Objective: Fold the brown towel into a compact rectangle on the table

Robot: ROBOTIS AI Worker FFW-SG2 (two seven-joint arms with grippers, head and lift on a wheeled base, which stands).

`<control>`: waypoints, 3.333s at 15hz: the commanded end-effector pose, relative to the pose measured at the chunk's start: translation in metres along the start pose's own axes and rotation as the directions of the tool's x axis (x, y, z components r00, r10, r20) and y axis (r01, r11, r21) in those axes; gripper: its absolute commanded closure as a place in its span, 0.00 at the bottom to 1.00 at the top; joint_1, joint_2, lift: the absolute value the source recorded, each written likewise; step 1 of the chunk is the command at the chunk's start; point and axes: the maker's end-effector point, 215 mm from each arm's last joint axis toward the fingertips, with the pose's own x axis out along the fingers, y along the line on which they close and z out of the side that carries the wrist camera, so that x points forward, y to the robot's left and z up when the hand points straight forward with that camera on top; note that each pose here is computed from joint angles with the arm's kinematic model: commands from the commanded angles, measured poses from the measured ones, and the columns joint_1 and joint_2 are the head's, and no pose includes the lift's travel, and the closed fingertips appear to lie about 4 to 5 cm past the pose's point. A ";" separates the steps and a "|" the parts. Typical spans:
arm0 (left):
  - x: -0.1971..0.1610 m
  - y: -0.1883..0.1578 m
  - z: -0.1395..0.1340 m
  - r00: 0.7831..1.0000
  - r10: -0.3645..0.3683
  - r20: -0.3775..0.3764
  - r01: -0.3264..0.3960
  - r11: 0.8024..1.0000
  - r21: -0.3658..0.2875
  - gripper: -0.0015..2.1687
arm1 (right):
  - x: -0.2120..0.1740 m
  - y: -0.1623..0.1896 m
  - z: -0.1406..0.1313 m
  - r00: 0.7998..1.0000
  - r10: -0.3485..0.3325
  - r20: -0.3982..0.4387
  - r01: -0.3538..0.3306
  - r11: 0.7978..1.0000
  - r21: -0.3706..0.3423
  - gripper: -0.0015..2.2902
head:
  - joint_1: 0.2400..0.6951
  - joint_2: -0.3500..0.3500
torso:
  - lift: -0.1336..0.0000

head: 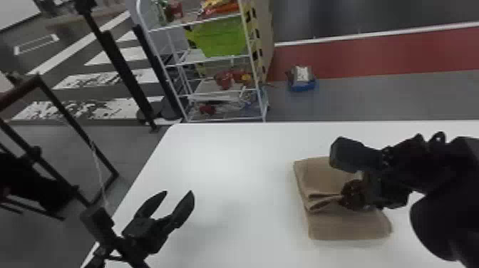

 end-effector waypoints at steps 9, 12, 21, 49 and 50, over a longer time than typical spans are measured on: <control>0.002 -0.084 -0.014 0.953 -0.297 -0.054 0.294 0.954 -0.049 0.04 | -0.065 -0.023 0.033 0.980 -0.103 0.168 0.098 0.994 0.040 0.62 | 1.00 1.00 | 0.08; 0.013 -0.123 -0.043 0.918 -0.373 -0.135 0.354 0.924 -0.145 0.04 | -0.078 -0.028 0.034 0.972 -0.130 0.196 0.121 0.991 0.056 0.62 | 1.00 1.00 | 0.08; 0.052 -0.208 -0.057 0.903 -0.382 -0.198 0.373 0.924 -0.082 0.04 | -0.118 -0.025 0.030 0.943 -0.184 0.276 0.163 0.982 0.096 0.62 | 1.00 0.79 | 0.08; 0.120 -0.241 -0.101 0.944 -0.205 -0.259 0.286 0.899 0.333 0.04 | -0.136 -0.037 0.030 0.928 -0.222 0.300 0.195 0.974 0.115 0.62 | 1.00 0.61 | 0.08; 0.122 -0.238 -0.098 0.950 -0.196 -0.244 0.274 0.897 0.347 0.04 | -0.136 -0.037 0.030 0.928 -0.220 0.300 0.194 0.974 0.115 0.62 | 1.00 0.62 | 0.08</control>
